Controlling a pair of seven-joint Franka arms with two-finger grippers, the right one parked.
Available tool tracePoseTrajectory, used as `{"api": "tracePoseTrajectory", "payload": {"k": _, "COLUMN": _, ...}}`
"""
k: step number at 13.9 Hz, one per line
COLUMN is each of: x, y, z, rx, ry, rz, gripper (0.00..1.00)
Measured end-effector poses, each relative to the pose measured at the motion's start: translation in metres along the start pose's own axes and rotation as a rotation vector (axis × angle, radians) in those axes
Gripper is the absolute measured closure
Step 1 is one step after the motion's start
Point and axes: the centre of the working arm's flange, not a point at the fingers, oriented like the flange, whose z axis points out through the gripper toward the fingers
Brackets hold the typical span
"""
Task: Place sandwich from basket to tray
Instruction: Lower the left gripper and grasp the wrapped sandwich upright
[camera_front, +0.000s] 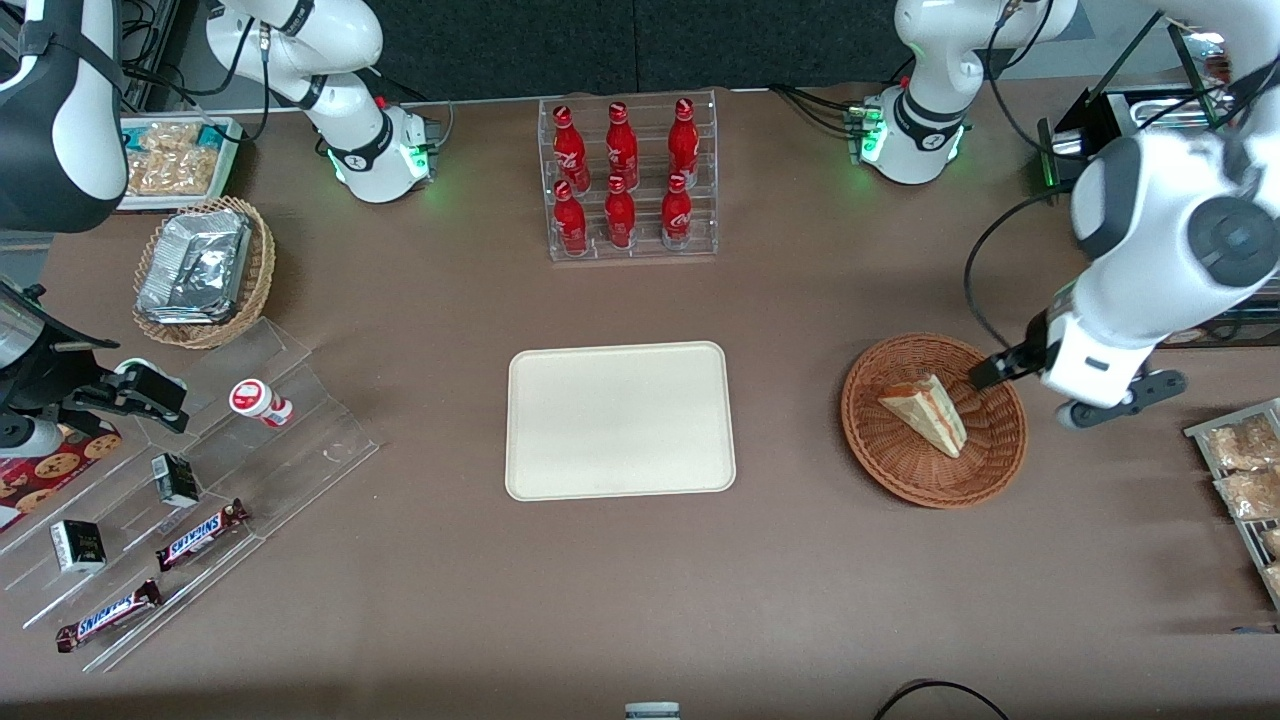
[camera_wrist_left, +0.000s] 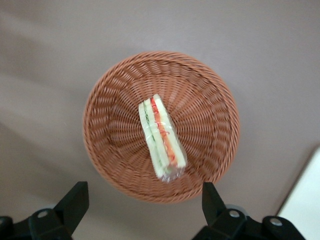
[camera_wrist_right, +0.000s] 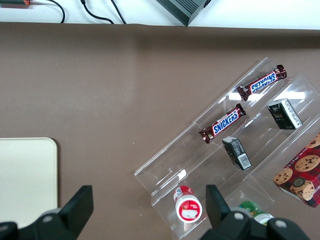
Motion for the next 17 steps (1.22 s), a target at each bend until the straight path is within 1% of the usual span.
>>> {"api": "tracePoseTrajectory", "payload": {"k": 2, "x": 0.005, "y": 0.005, "z": 0.044, "rx": 0.013, "ry": -0.027, "rz": -0.155, "gripper": 0.00}}
{"api": "tracePoseTrajectory", "payload": {"k": 4, "x": 0.010, "y": 0.010, "z": 0.082, "rx": 0.010, "ry": -0.035, "rz": -0.222, "gripper": 0.00}}
{"api": "tracePoseTrajectory", "payload": {"k": 7, "x": 0.006, "y": 0.011, "z": 0.137, "rx": -0.026, "ry": -0.010, "rz": -0.302, "gripper": 0.00}}
{"api": "tracePoseTrajectory", "payload": {"k": 10, "x": -0.005, "y": 0.005, "z": 0.172, "rx": -0.030, "ry": -0.015, "rz": -0.337, "gripper": 0.00}}
{"api": "tracePoseTrajectory", "payload": {"k": 12, "x": -0.010, "y": 0.003, "z": 0.183, "rx": -0.044, "ry": -0.004, "rz": -0.367, "gripper": 0.00}}
{"api": "tracePoseTrajectory", "payload": {"k": 13, "x": -0.012, "y": 0.002, "z": 0.187, "rx": -0.050, "ry": 0.001, "rz": -0.382, "gripper": 0.07}}
{"api": "tracePoseTrajectory", "payload": {"k": 17, "x": -0.013, "y": 0.001, "z": 0.188, "rx": -0.056, "ry": 0.006, "rz": -0.400, "gripper": 0.52}}
